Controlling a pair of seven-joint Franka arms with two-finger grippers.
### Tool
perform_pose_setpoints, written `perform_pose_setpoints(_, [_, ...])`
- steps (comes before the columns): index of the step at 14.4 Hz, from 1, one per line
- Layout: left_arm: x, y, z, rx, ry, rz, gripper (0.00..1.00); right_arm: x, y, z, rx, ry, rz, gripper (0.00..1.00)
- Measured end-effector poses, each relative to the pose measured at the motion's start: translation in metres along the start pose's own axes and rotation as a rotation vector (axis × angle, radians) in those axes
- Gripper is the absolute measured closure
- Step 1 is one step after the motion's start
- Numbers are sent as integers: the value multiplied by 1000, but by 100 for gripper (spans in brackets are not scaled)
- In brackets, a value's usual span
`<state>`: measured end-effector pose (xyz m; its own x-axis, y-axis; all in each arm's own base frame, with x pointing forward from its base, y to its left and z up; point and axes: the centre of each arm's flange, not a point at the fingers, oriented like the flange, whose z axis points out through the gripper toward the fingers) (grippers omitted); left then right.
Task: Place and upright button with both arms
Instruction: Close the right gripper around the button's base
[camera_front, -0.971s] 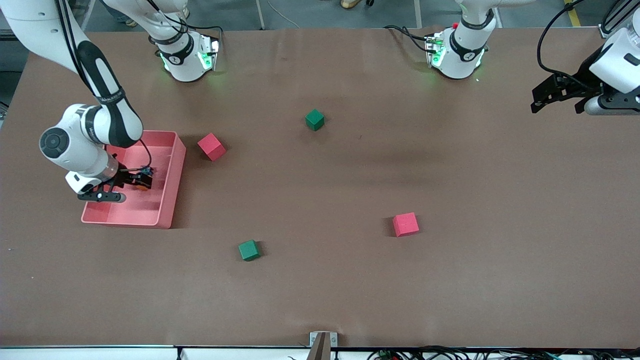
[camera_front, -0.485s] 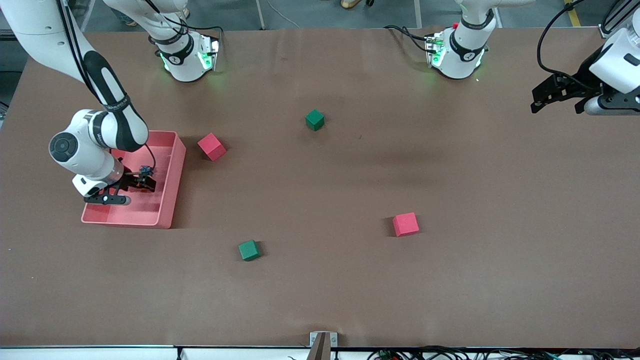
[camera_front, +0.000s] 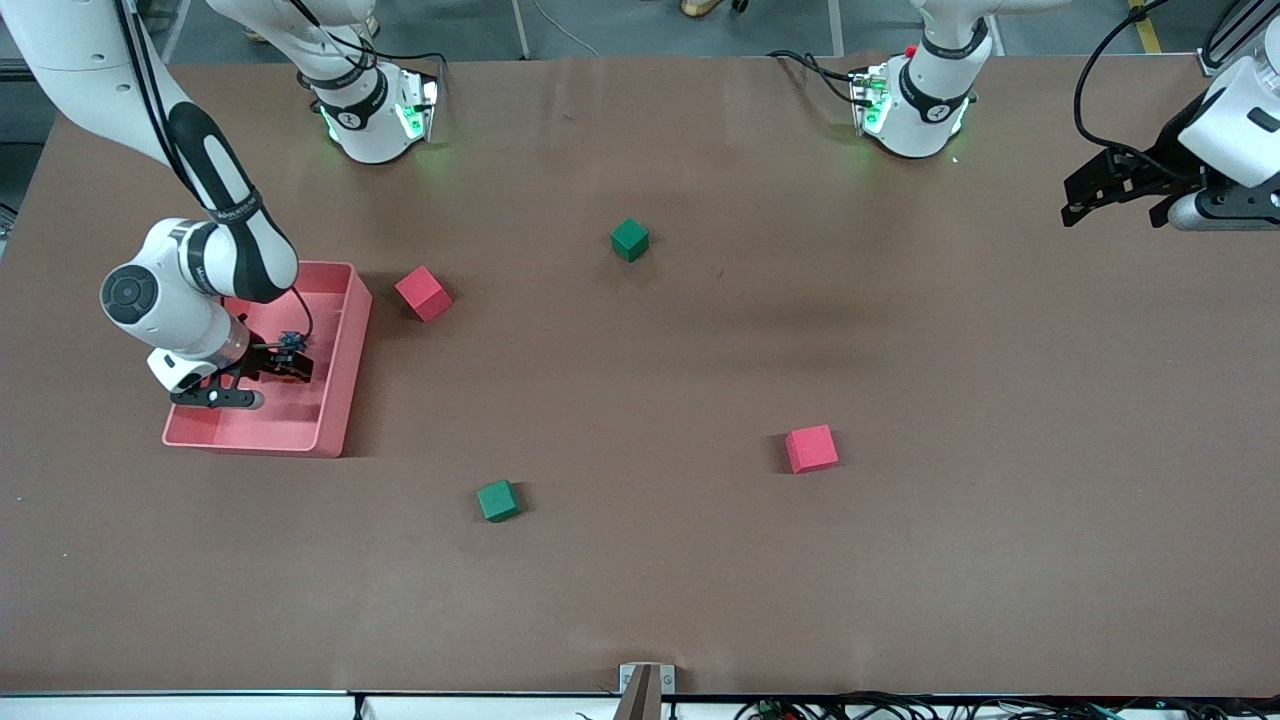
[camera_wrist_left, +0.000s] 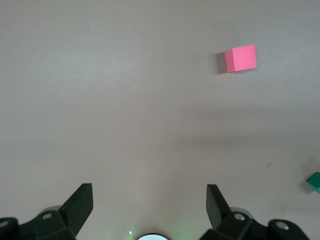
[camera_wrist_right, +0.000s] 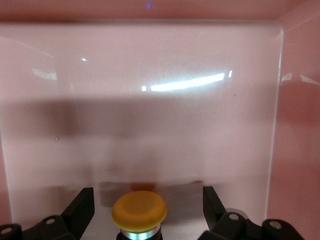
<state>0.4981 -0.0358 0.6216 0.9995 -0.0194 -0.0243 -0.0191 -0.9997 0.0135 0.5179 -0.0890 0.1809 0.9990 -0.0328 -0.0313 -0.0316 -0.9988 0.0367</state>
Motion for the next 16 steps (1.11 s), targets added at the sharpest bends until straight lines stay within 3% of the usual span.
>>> perform_pose_setpoints(3, [1,0,1,0,-2,0,0,-1,-2,3,1,-5,-3,8])
perform_pose_setpoints(5, [1,0,2,0,-3,0,0,0,-6,4,4,-6,-11,25])
perform_pose_setpoints(6, [1,0,2,0,-4,0,0,0,-7,4,5,-6,-13,25])
perform_pose_setpoints(7, [1,0,2,0,-5,0,0,0,-8,3,5,-5,-14,32])
perform_pose_setpoints(10, [1,0,2,0,-5,0,0,2,-10,-1,6,1,-17,59])
perform_pose_setpoints(16, [2,0,2,0,-5,0,0,3,-10,-1,7,0,-18,58])
